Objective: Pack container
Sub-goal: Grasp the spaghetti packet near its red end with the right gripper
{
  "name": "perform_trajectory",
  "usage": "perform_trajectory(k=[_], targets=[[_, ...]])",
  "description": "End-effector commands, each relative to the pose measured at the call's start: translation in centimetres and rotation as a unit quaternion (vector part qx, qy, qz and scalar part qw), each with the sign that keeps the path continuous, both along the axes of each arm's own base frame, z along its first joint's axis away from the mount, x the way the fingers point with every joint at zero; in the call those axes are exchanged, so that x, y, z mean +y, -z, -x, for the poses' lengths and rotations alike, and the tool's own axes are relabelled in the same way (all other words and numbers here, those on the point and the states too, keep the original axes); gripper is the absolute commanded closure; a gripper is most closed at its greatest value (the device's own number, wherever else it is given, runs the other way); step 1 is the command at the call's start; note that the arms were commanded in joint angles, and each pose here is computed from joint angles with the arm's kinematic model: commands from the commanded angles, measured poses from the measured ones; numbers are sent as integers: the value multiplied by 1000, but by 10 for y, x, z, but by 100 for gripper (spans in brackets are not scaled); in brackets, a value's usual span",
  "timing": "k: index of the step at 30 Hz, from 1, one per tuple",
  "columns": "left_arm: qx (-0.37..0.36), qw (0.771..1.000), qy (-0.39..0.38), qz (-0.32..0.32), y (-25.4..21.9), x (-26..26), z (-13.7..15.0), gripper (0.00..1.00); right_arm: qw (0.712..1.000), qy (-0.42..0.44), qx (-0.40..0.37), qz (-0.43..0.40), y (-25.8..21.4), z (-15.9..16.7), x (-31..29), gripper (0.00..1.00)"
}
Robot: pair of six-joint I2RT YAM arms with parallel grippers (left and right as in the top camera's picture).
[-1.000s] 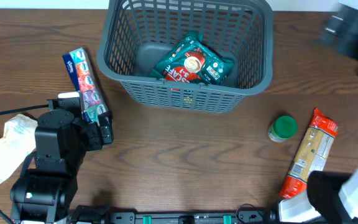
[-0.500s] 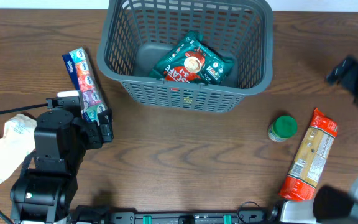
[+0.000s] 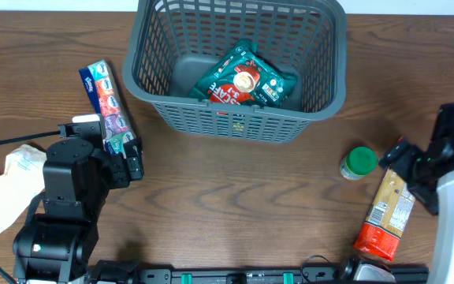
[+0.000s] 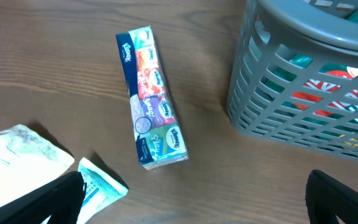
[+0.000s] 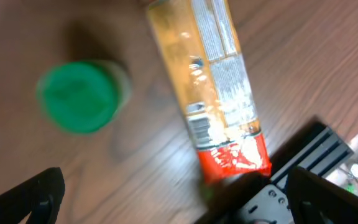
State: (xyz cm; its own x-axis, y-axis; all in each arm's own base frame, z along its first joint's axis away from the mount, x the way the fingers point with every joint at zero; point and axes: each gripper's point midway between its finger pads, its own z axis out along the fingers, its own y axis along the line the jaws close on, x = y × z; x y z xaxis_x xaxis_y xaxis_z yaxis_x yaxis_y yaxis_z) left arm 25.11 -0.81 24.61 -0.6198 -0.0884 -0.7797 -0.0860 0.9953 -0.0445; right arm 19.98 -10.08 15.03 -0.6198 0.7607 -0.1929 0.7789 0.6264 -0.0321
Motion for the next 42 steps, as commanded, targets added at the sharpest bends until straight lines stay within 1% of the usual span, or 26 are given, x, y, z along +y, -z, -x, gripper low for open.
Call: perform_trajectory(k=[1, 6, 16, 23, 27, 31, 37, 42], targets=[[-11, 1000, -3, 1, -9, 0, -1, 1, 999, 30, 20, 12, 26, 12, -11, 1], [-11, 1000, -3, 1, -9, 0, -1, 1, 999, 47, 4, 7, 53, 11, -18, 1], [-11, 1000, -3, 1, -9, 0, -1, 2, 999, 41, -18, 25, 97, 7, -22, 1], [-11, 1000, -3, 1, -9, 0, -1, 1, 998, -38, -22, 49, 113, 3, -26, 1], [-11, 1000, -3, 1, -9, 0, -1, 1, 997, -28, -17, 70, 112, 5, -35, 1], [-11, 1000, -3, 1, -9, 0, -1, 1, 997, -16, -11, 74, 113, 9, -41, 1], [-11, 1000, -3, 1, -9, 0, -1, 2, 998, 10, 19, 60, 129, 20, -50, 1], [-11, 1000, -3, 1, -9, 0, -1, 1, 998, 13, 41, 46, 147, 20, -52, 1]])
